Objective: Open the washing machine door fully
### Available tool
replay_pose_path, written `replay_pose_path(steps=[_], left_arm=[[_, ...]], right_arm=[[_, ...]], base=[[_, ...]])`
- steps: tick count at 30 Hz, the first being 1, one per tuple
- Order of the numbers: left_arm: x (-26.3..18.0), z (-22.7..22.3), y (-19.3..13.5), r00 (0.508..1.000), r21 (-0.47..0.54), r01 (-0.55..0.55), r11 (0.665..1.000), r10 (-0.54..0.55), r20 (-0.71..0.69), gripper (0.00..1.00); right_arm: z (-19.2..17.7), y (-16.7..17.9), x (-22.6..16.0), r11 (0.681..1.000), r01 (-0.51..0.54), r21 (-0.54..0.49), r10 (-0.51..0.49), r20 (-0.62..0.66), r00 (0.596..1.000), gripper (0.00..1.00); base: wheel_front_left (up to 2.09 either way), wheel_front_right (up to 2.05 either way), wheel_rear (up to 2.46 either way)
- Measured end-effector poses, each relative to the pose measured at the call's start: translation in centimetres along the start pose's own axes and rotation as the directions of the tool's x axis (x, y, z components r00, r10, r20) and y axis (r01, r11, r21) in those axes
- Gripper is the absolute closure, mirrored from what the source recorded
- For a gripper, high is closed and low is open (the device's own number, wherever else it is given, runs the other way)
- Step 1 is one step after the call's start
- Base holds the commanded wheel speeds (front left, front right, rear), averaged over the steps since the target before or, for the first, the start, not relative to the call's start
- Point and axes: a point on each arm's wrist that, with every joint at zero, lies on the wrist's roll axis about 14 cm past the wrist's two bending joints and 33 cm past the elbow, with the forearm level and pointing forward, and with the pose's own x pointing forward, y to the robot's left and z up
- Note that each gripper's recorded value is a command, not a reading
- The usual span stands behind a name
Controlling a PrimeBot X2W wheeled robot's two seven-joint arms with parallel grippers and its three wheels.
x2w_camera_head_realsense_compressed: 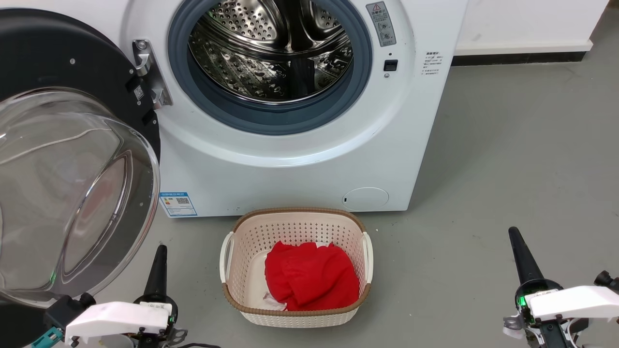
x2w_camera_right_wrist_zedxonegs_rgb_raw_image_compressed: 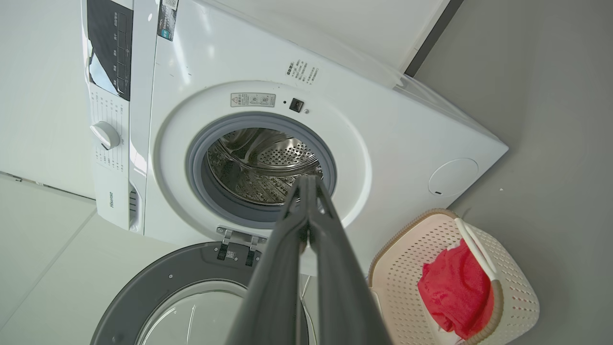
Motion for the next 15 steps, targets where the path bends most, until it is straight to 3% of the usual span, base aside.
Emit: replay_pose_path(steps=[15], left_arm=[[0.36,-0.10,-0.28,1.000,-0.144,0.012,0.989,-0.014,-0.014,1.00]], right_arm=[[0.06,0.01,0.40,0.990,0.001,0.138,-0.001,-0.005,1.000,1.00]], base=[[0.00,0.00,0.00]])
